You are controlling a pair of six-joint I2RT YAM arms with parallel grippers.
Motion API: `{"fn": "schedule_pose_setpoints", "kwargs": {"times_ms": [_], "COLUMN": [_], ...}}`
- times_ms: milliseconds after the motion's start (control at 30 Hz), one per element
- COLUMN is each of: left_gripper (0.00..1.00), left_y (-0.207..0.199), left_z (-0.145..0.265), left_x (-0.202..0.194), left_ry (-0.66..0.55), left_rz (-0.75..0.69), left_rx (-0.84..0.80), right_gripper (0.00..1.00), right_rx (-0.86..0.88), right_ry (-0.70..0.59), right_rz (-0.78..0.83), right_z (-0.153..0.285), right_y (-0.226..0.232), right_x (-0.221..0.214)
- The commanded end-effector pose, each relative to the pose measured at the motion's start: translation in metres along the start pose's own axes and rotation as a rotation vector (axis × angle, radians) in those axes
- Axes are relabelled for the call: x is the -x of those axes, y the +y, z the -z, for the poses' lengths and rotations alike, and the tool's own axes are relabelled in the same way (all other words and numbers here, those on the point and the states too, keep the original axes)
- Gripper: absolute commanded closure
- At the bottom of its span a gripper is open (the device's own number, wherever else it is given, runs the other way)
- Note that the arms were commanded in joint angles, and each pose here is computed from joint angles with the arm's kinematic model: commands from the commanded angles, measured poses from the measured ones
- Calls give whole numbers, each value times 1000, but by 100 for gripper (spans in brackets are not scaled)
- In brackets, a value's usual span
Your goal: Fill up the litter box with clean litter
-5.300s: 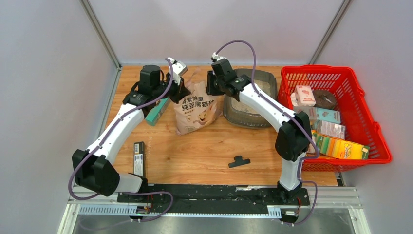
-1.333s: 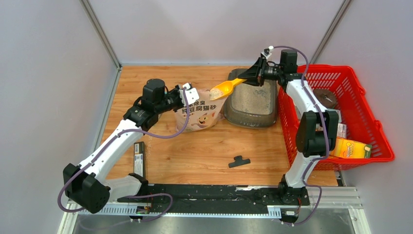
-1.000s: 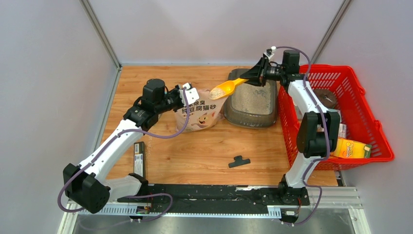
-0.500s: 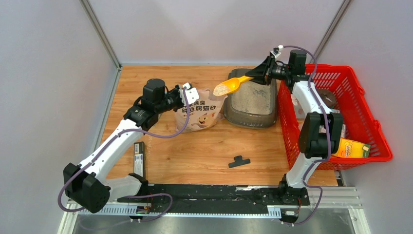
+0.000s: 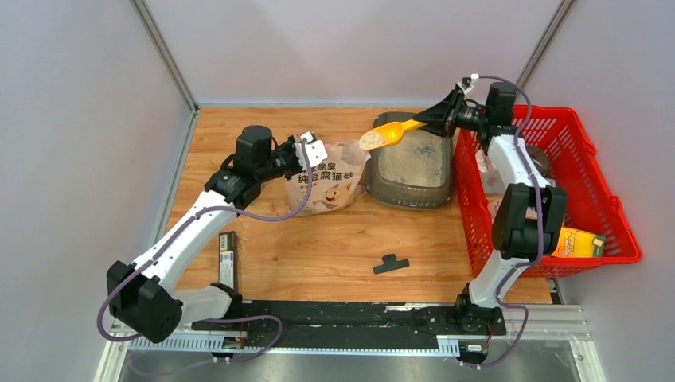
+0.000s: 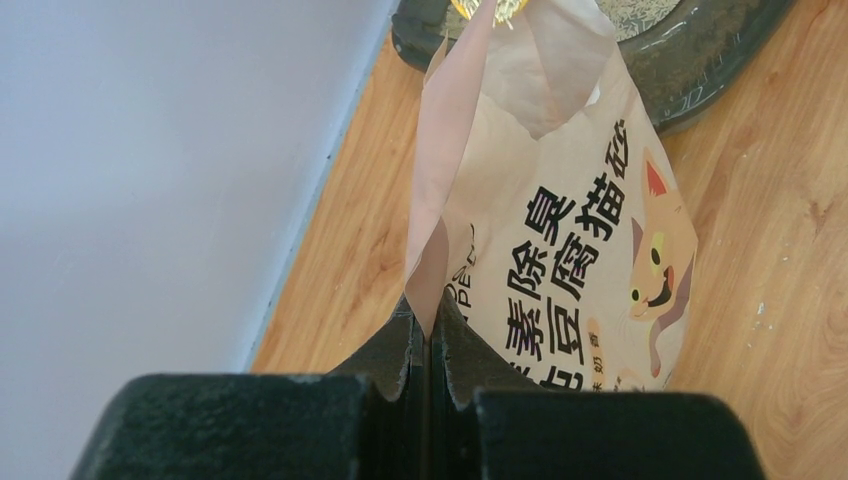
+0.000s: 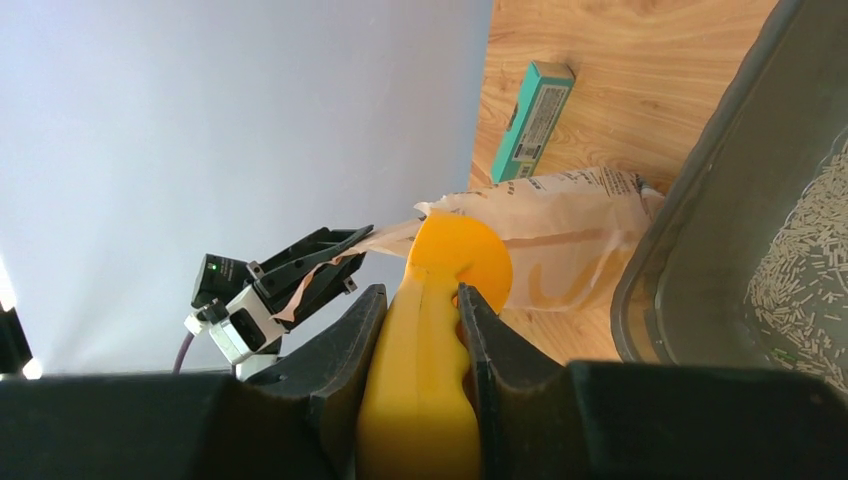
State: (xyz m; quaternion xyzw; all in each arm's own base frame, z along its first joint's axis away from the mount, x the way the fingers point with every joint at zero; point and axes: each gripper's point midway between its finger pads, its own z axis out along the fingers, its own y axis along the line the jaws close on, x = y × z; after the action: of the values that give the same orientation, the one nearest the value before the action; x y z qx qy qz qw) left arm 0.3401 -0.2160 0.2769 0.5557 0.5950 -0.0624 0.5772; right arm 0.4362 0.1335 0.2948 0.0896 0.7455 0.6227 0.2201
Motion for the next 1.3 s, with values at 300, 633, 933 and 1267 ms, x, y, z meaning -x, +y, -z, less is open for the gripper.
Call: {"fn": "schedule_pose_setpoints", "kwargs": {"times_ms": [300, 633, 933, 1267], "left_gripper": [100, 100, 100, 100], "left_y": [57, 59, 55, 46], "left_z": [7, 2, 5, 17], "left_x": [78, 84, 84, 82], "left_ry": [-225, -237, -248, -262], "left_rz": [-109, -98, -86, -87], "left_rx": [143, 135, 138, 140], "right_gripper": [100, 100, 100, 100], "right_rx": [49, -41, -197, -304], "right_ry": [-107, -293, -364, -338], "right_rz": [88, 136, 331, 395], "right_z": [49, 111, 133, 137], "right_y": [32, 14, 10, -5], "right_x": [28, 78, 97, 87]}}
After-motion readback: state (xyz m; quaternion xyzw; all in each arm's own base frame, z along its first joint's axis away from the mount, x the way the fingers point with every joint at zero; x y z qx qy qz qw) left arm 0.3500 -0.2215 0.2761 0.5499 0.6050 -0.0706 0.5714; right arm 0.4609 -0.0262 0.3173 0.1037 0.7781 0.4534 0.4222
